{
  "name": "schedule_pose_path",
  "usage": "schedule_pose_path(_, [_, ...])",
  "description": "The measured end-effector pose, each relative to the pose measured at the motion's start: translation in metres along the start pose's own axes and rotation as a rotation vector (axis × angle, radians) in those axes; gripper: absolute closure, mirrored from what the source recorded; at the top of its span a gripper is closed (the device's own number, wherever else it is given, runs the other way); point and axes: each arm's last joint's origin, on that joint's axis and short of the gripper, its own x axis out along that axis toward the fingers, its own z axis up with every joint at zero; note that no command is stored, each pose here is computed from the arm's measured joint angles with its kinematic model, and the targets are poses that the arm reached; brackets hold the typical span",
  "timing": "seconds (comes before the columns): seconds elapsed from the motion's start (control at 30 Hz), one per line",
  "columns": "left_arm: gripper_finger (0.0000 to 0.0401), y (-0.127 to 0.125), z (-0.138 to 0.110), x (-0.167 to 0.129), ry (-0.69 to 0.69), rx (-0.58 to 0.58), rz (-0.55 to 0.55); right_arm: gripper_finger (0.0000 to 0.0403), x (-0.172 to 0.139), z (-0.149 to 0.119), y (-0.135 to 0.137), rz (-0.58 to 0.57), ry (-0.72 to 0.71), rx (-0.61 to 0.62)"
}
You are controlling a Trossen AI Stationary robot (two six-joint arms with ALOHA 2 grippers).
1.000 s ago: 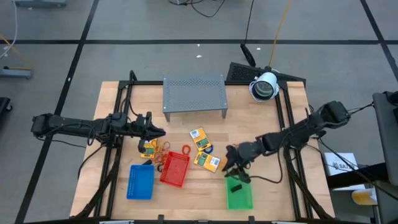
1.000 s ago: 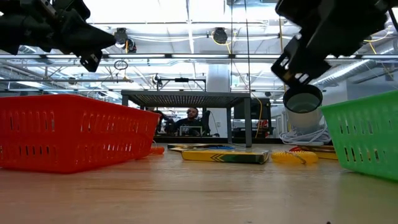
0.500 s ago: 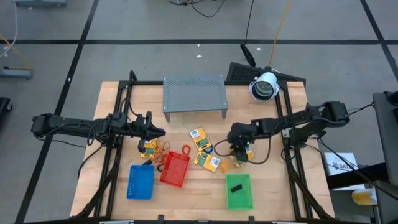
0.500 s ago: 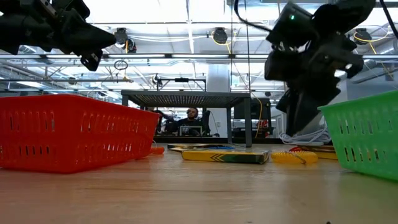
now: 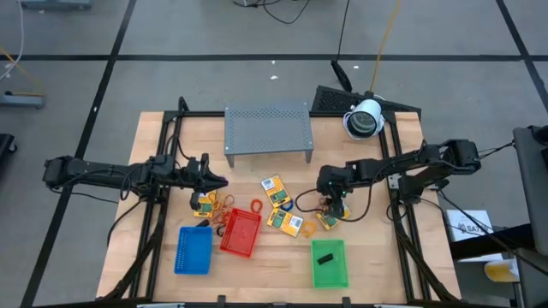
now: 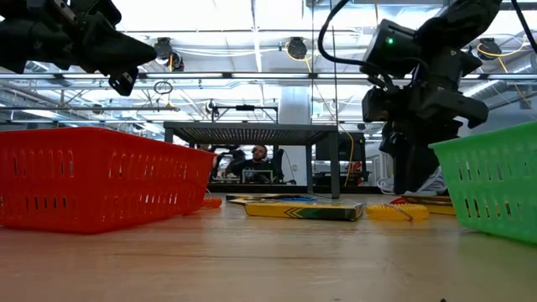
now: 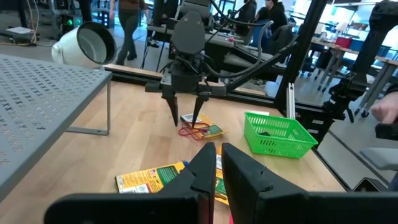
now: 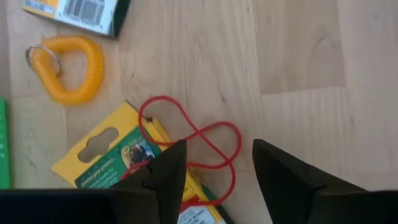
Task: Pick & Place Office Desk Supplies
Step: Put the right red rubber band into the green basket
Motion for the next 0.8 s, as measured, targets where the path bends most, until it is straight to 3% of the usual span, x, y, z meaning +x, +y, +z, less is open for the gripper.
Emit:
schedule_pose_path(0.23, [0.0368, 0.0, 0.0, 0.0, 0.005, 0.016, 0.002, 0.023, 0.0, -0.001, -0.002, -0.065, 0.003, 0.002])
schedule_pose_path(0.67, [0.0368, 0.0, 0.0, 0.0, 0.005, 0.018, 0.002, 0.0235, 0.012, -0.021, -0.001, -0.066, -0.002, 0.064])
schedule_pose_path(0.8, [0.0368, 0.0, 0.0, 0.0, 0.004, 0.018, 0.002, 0.0258, 0.014, -0.024, 0.001, -0.108, -0.004, 0.068])
